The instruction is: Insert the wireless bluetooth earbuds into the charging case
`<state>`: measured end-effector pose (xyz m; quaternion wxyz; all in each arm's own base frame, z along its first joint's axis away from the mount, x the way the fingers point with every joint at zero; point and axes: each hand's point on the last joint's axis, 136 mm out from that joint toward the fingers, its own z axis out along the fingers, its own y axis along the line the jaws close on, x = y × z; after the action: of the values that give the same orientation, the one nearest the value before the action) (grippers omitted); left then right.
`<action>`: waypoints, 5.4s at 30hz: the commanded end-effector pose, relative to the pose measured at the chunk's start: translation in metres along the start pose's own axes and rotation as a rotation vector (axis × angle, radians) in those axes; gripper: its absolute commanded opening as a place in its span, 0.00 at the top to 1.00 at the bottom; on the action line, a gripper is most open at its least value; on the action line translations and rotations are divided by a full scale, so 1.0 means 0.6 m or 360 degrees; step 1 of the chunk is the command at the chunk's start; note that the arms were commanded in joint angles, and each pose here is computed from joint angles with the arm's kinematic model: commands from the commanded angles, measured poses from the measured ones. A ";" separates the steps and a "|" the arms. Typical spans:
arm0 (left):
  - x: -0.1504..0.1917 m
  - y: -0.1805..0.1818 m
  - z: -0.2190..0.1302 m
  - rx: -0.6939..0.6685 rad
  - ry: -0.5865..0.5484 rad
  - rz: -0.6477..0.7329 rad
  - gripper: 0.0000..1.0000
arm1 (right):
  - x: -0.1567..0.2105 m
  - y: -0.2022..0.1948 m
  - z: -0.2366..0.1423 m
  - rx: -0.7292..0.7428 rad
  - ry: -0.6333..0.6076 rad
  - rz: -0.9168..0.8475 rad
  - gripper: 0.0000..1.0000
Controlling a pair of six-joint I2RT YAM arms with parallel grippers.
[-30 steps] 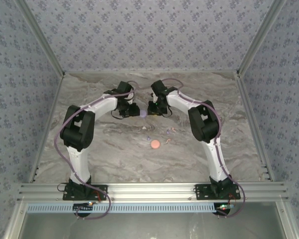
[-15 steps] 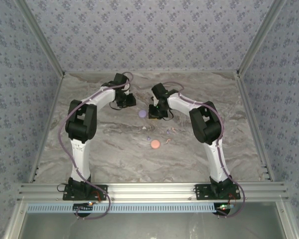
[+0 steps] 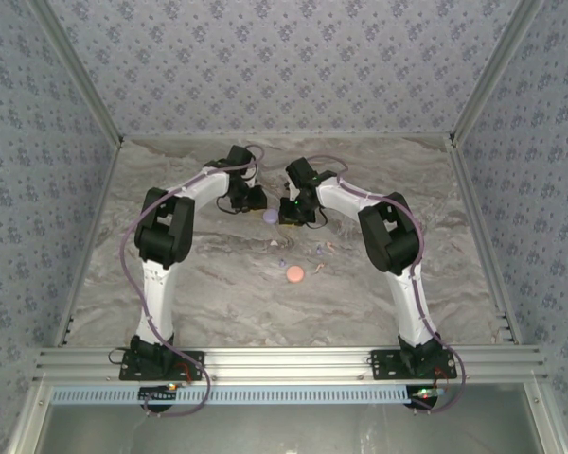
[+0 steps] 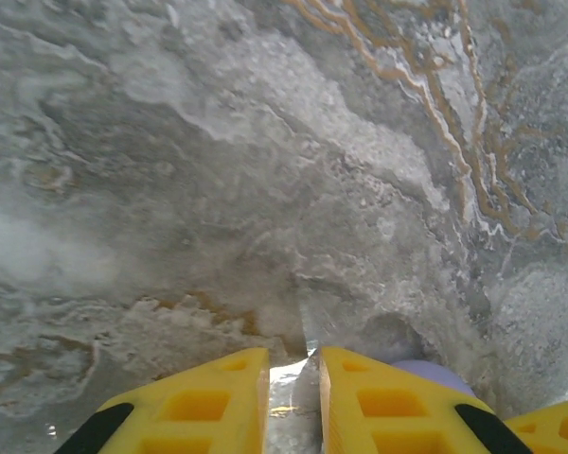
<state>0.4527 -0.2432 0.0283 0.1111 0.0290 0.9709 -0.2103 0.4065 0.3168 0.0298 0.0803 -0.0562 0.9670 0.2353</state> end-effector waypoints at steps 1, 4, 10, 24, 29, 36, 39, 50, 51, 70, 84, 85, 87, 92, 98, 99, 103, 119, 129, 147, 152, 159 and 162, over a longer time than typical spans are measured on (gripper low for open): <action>0.019 -0.007 0.001 -0.0018 0.0078 0.0039 0.79 | -0.006 0.006 0.006 0.0006 0.0011 0.0012 0.85; 0.032 -0.003 -0.002 -0.0066 0.0095 0.0045 0.80 | -0.015 0.007 0.009 0.0006 -0.0003 0.0005 0.85; 0.059 0.002 -0.011 -0.0101 0.0103 0.0027 0.80 | -0.017 -0.009 0.011 0.0068 0.0019 0.0022 0.85; 0.095 -0.014 -0.039 -0.0101 0.0054 -0.0025 0.78 | -0.034 -0.034 0.001 0.0154 0.0014 0.0005 0.83; 0.086 0.003 -0.065 -0.0200 -0.0036 -0.0045 0.77 | -0.039 -0.044 -0.025 0.0192 -0.0036 -0.0003 0.81; 0.081 0.001 -0.103 -0.0067 -0.0197 -0.0154 0.70 | -0.038 -0.036 -0.076 0.0041 -0.0111 -0.0033 0.73; 0.085 -0.007 -0.106 0.0107 -0.0246 -0.0265 0.66 | -0.033 -0.019 -0.083 -0.0108 -0.0112 -0.0079 0.67; 0.097 -0.029 -0.067 0.0419 -0.0238 -0.0460 0.54 | -0.024 0.019 -0.055 -0.0361 -0.0034 -0.0083 0.62; 0.096 -0.030 -0.065 0.0425 -0.0238 -0.0465 0.53 | -0.024 0.019 -0.051 -0.0361 -0.0023 -0.0078 0.62; 0.105 -0.040 -0.024 0.0460 -0.0149 -0.0477 0.55 | -0.018 0.020 -0.019 -0.0385 0.0061 -0.0041 0.69; 0.107 -0.046 -0.003 0.0503 -0.0118 -0.0502 0.58 | -0.011 0.015 0.001 -0.0402 0.0105 -0.0001 0.74; 0.106 -0.047 -0.001 0.0509 -0.0116 -0.0506 0.59 | -0.010 0.015 0.000 -0.0402 0.0103 0.0002 0.74; 0.106 -0.049 0.002 0.0533 -0.0115 -0.0522 0.60 | -0.008 0.012 0.002 -0.0404 0.0102 0.0020 0.74; 0.101 -0.062 0.007 0.0630 -0.0118 -0.0558 0.60 | -0.003 0.008 0.008 -0.0416 0.0105 0.0052 0.76; 0.103 -0.063 0.011 0.0624 -0.0118 -0.0566 0.61 | 0.002 -0.001 0.014 -0.0395 0.0110 0.0075 0.76; 0.103 -0.063 0.011 0.0624 -0.0117 -0.0566 0.61 | 0.003 -0.002 0.015 -0.0394 0.0113 0.0076 0.76; 0.102 -0.067 0.011 0.0628 -0.0118 -0.0559 0.61 | 0.006 -0.008 0.017 -0.0379 0.0117 0.0093 0.77; 0.093 -0.078 0.016 0.0671 -0.0139 -0.0573 0.69 | 0.006 -0.011 0.010 -0.0406 0.0115 0.0126 0.78; 0.088 -0.075 -0.002 0.0653 -0.0205 -0.0543 0.80 | -0.005 -0.002 -0.035 -0.0422 0.0015 0.0092 0.70; 0.053 -0.190 -0.244 0.0986 -0.0628 0.0164 0.82 | -0.016 0.011 -0.303 -0.0782 -0.0535 -0.0286 0.50; 0.063 -0.230 -0.322 0.1148 -0.0751 0.0374 0.82 | 0.006 0.054 -0.377 -0.0930 -0.0643 -0.0491 0.48; 0.090 -0.272 -0.401 0.1340 -0.0846 0.0569 0.81 | 0.034 0.099 -0.438 -0.1071 -0.0734 -0.0673 0.45; 0.105 -0.290 -0.424 0.1404 -0.0856 0.0649 0.81 | 0.039 0.114 -0.443 -0.1104 -0.0728 -0.0713 0.44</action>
<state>0.3412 -0.2894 0.2792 0.3473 0.1508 0.7447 -0.5497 0.3501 0.2441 0.2800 0.3171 -0.2034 0.7722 0.5117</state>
